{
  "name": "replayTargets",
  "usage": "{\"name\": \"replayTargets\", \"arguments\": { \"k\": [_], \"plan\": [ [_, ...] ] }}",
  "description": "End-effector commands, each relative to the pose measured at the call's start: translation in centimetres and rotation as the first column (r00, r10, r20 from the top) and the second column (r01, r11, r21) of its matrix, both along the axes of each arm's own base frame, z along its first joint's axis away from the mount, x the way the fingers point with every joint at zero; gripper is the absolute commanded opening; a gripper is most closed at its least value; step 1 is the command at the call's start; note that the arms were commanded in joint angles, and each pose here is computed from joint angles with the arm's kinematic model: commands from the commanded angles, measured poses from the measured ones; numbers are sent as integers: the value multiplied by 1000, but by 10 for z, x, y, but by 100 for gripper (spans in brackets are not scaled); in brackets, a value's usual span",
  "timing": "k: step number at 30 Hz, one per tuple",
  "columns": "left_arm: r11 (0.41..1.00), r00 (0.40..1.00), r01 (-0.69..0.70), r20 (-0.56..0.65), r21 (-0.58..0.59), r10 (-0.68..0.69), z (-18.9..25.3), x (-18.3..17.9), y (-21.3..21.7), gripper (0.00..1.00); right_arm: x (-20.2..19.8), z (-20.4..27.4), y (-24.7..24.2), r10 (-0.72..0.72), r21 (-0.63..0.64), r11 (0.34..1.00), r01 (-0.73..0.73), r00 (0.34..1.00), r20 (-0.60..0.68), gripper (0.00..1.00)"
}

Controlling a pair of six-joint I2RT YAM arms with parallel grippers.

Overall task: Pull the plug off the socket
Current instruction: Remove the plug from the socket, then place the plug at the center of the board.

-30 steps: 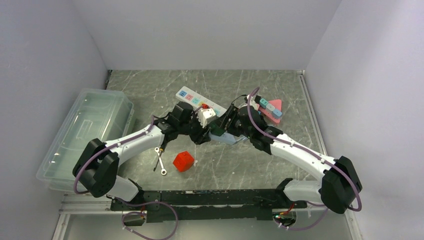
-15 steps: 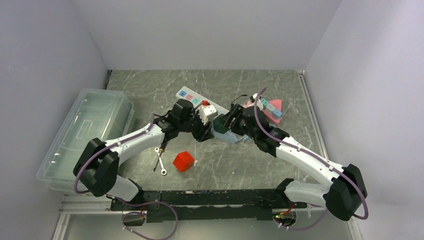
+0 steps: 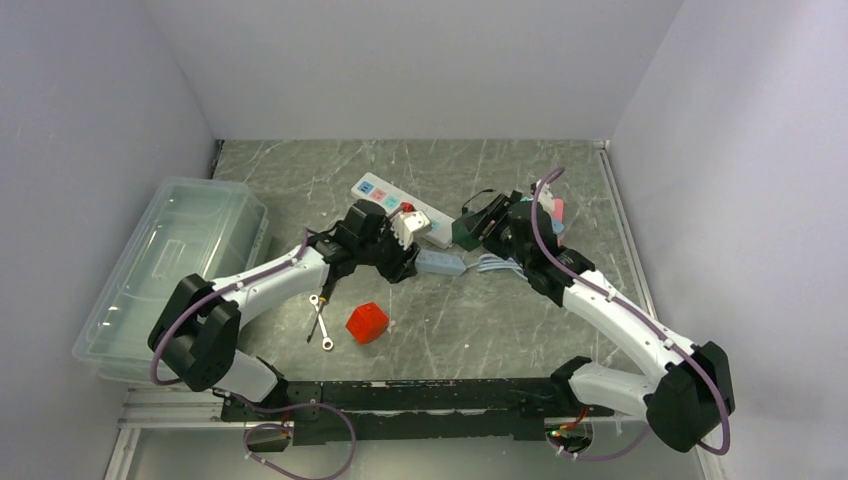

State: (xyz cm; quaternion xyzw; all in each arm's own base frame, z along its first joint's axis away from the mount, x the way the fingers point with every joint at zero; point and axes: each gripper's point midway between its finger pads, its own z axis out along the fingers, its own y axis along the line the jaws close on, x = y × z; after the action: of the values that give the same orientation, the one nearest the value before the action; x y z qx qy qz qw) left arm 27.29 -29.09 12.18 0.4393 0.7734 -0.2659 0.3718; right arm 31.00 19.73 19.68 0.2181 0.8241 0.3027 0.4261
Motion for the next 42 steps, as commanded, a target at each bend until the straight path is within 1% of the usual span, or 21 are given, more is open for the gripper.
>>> {"name": "replayTargets", "arguments": {
  "k": [1,4,7,11,14,17,20,24,26,29,30,31,32,33,36,38,42],
  "plan": [
    [994,996,-88,17,62,87,-5,15,13,0,5,30,-8,-50,49,998,45,995,88,0],
    [990,991,-133,0,51,133,-3,24,21,0,2,30,-12,-35,13,999,34,994,103,0],
    [981,980,-194,-45,22,195,1,39,32,0,-8,27,-7,38,-22,999,-35,993,116,0],
    [964,960,-262,-115,-49,255,9,60,47,0,-35,2,17,207,-90,976,-200,976,71,0],
    [948,942,-314,-140,-52,304,8,81,60,0,-67,-20,50,343,-103,934,-341,939,4,0],
    [923,910,-381,-199,-50,364,3,99,75,0,-106,-43,90,474,-72,875,-479,878,-69,0],
    [912,897,-409,-196,-31,396,-2,112,87,0,-135,-67,121,564,-14,821,-571,814,-140,0],
    [897,878,-441,-198,17,435,-10,117,96,0,-151,-83,141,605,12,789,-615,773,-190,0],
    [892,876,-450,-170,49,451,-12,120,104,0,-153,-88,147,614,36,783,-621,763,-201,0],
    [866,851,-496,-159,70,501,-13,126,117,0,-154,-97,155,621,47,776,-629,749,-232,7],
    [860,845,-505,-158,76,510,-14,127,120,0,-154,-100,157,624,51,773,-632,744,-241,11],
    [855,840,-513,-159,80,519,-15,129,123,0,-155,-103,159,624,54,772,-633,740,-250,18],
    [852,837,-516,-161,83,523,-16,130,125,0,-155,-106,160,623,54,772,-633,738,-260,23],
    [844,825,-529,-179,85,535,-17,130,126,0,-155,-109,160,621,52,773,-633,737,-268,32],
    [830,801,-549,-224,99,556,-22,131,127,5,-153,-112,159,610,39,780,-625,744,-272,48],
    [823,788,-556,-242,115,566,-25,131,129,10,-151,-113,156,601,24,785,-619,752,-272,59],
    [808,768,-576,-256,127,588,-27,133,132,30,-147,-110,149,581,-7,797,-604,770,-264,75]
  ]
}}
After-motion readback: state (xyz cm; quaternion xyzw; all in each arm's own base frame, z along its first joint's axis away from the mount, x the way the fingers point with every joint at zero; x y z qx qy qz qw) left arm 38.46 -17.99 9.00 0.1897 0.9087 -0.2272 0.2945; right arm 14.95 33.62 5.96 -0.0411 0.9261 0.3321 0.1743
